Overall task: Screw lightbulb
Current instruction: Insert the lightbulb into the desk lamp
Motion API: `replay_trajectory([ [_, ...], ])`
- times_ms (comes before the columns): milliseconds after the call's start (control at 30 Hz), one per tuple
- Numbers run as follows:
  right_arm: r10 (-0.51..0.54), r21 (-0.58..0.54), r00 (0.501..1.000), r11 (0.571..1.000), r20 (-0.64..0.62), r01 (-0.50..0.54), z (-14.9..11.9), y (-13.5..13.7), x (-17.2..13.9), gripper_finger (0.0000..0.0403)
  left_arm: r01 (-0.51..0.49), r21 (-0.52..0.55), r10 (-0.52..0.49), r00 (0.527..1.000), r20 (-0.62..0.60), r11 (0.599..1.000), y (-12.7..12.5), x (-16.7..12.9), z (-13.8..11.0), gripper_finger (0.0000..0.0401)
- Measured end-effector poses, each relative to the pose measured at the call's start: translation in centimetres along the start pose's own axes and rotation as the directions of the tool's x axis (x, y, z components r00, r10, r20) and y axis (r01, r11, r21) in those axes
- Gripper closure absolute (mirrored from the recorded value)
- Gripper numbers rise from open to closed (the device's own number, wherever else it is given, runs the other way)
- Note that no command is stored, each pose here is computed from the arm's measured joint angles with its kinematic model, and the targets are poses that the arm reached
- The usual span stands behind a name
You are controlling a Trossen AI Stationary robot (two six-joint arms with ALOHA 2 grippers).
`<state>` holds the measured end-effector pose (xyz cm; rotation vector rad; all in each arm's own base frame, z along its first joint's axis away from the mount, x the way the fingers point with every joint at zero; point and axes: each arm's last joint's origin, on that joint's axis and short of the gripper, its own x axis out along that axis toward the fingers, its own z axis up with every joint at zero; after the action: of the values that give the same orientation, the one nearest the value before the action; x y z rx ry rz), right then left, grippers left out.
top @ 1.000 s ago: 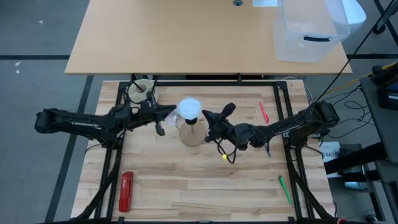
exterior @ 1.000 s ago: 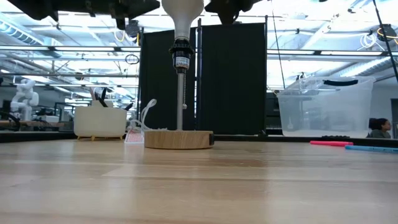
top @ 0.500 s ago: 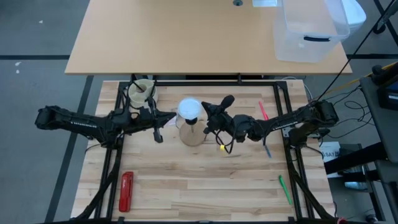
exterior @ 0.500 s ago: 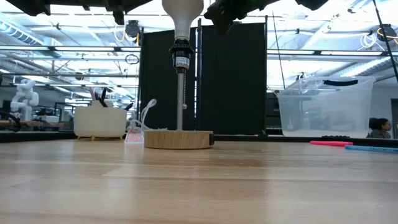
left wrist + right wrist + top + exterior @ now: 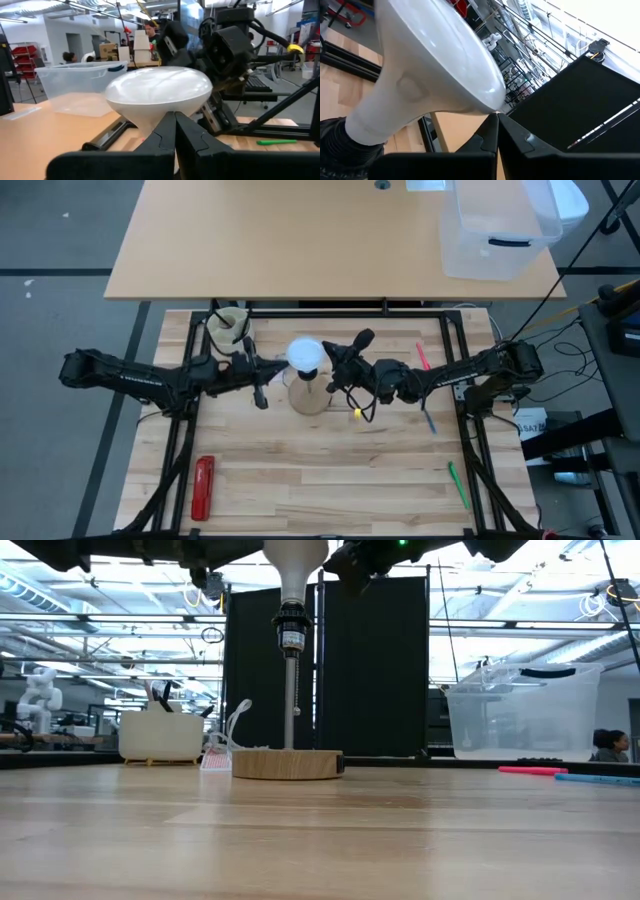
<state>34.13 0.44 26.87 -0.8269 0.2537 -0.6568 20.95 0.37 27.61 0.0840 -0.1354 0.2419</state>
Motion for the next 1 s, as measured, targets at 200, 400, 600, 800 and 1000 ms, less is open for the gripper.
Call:
replay_trajectory([
  [200,0.001,-0.014,1.000,1.000,0.001,-0.001,0.4,0.3,-0.4,0.0403,-0.018,-0.004,0.018,1.000,-0.003,1.000,0.4,0.1,-0.1,0.0401],
  [400,0.003,-0.017,1.000,1.000,-0.004,-0.003,0.7,0.6,-0.9,0.0403,-0.035,-0.006,0.035,0.999,-0.010,0.999,0.8,0.2,-0.2,0.0401],
  [600,0.010,-0.018,1.000,1.000,-0.007,-0.011,1.1,1.1,-1.5,0.0403,-0.059,-0.007,0.059,0.998,-0.017,0.998,1.3,0.2,-0.3,0.0401],
  [800,0.039,-0.003,0.999,0.999,0.024,-0.039,1.6,1.5,-2.2,0.0403,-0.086,-0.008,0.086,0.996,-0.029,0.996,1.9,0.3,-0.4,0.0401],
  [1000,0.058,0.018,0.997,0.998,0.046,-0.059,2.1,1.9,-2.8,0.0403,-0.087,-0.002,0.087,0.995,-0.047,0.996,2.1,0.8,-1.0,0.0401],
])
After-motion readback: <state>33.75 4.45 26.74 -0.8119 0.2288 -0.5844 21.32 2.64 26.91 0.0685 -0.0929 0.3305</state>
